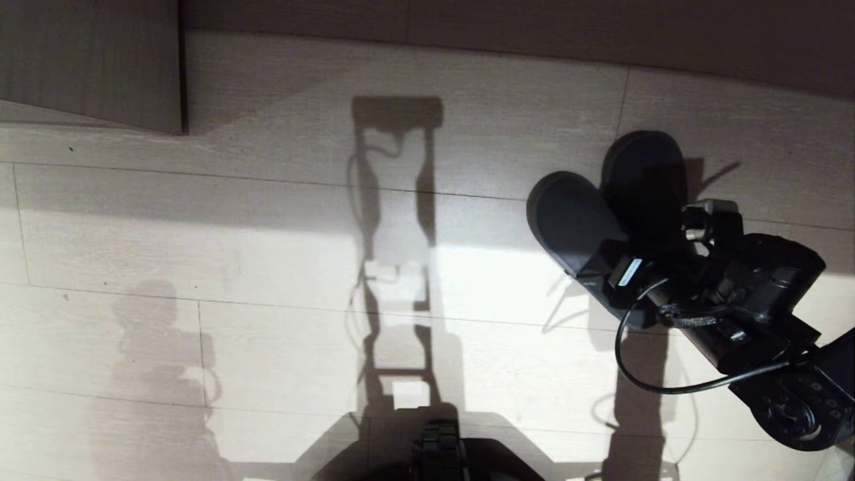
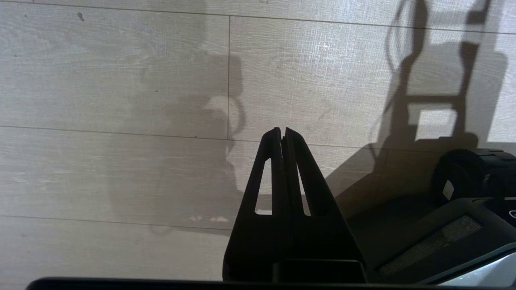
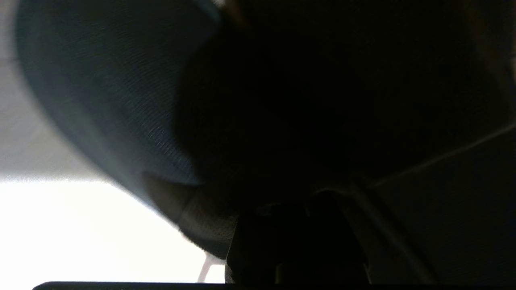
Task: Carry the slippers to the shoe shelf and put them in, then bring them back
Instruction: Place the slippers on the floor
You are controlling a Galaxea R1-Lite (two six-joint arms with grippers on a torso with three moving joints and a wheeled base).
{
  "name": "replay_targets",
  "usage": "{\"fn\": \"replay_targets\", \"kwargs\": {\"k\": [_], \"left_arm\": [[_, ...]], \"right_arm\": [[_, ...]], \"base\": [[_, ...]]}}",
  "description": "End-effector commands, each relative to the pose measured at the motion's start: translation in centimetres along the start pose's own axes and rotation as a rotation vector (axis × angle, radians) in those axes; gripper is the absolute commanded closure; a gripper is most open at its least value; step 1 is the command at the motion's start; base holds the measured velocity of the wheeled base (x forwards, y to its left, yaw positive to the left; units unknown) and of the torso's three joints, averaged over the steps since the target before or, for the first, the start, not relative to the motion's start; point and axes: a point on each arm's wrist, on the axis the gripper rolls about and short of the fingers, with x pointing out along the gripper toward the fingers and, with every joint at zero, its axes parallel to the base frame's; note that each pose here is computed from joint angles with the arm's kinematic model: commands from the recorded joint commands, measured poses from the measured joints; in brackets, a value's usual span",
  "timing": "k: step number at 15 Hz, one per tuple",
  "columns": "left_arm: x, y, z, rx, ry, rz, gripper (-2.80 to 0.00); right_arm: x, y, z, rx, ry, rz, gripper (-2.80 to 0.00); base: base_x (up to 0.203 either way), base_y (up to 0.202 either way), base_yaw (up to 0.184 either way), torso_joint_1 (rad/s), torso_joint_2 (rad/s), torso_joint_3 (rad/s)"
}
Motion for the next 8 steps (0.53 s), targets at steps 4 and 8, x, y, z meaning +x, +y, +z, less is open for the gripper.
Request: {"fn": "replay_targets", "kwargs": {"k": [4, 8], "left_arm": [[0.0, 0.0, 0.0, 0.006, 0.000, 0.001, 0.00], [0.0, 0.0, 0.0, 0.008, -0.001, 0.000, 0.00]], "right_arm": [[1.7, -1.8, 1.8, 0.003, -0.073, -0.111, 0.00], [2.5, -4.3, 2.5, -0.004, -0.103, -0.181, 0.00]], "base": [[0.000, 0.000, 0.000, 0.000, 0.00, 0.000], [0.000, 0.000, 0.000, 0.000, 0.00, 0.000]]}}
